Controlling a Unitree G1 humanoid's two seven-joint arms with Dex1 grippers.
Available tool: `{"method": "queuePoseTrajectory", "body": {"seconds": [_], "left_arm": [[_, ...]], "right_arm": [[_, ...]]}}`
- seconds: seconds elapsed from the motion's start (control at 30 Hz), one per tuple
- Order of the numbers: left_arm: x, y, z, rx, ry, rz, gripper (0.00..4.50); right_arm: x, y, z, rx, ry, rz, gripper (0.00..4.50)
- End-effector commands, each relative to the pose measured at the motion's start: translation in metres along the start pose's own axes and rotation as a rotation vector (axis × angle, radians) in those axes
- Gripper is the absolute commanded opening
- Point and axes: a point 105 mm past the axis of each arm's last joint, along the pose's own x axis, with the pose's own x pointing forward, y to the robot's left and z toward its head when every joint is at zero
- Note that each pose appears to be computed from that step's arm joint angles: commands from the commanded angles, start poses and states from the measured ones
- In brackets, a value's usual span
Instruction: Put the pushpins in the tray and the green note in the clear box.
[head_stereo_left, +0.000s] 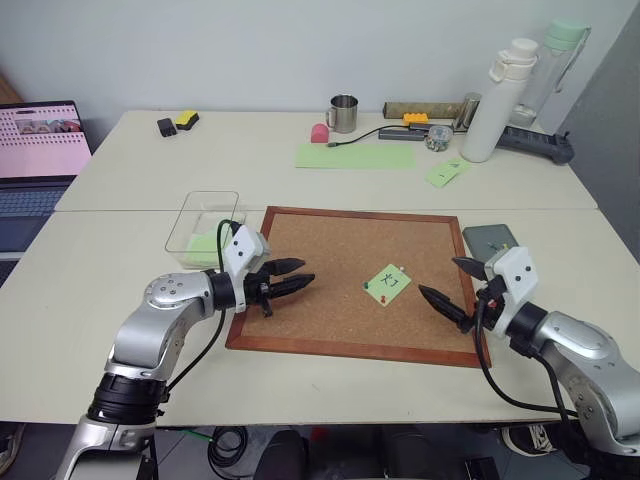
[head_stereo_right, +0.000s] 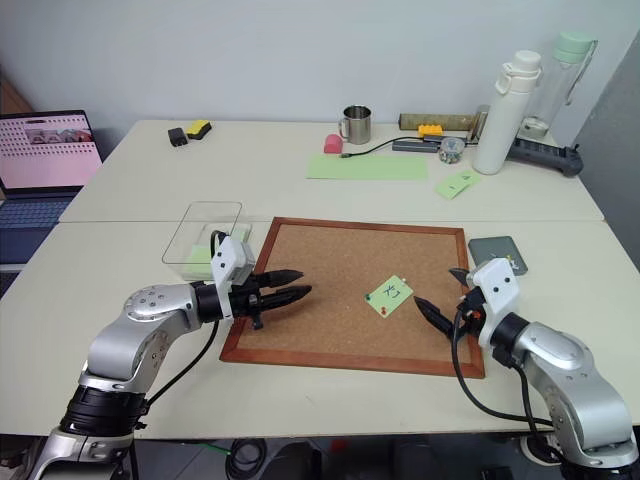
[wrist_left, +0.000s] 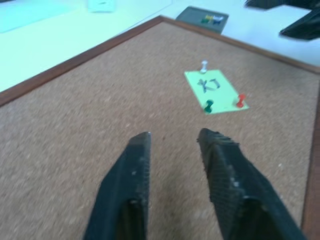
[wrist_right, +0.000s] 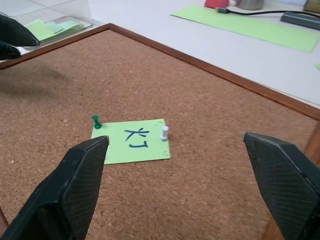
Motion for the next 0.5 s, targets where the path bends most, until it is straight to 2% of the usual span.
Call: {"method": "queuePoseTrajectory", "body": {"seconds": [0.03, 0.17, 0.37, 0.5], "left_arm": [[0.004, -0.003, 0.011, 0.032, -0.041, -0.033, 0.72], [0.011, -0.006, 0.010, 0.031, -0.047, -0.053, 0.06], [0.021, -0.010, -0.001, 0.009, -0.046, -0.069, 0.06], [0.028, -0.010, -0.025, -0.006, 0.021, -0.055, 0.06]], "right_arm": [[0.008, 0.003, 0.005, -0.028, -0.038, 0.035, 4.50], [0.018, 0.001, 0.003, -0.030, -0.042, 0.040, 4.50], [0.033, -0.002, 0.001, -0.017, -0.056, 0.037, 4.50], [0.042, -0.004, -0.001, 0.004, -0.062, 0.031, 4.50]]}}
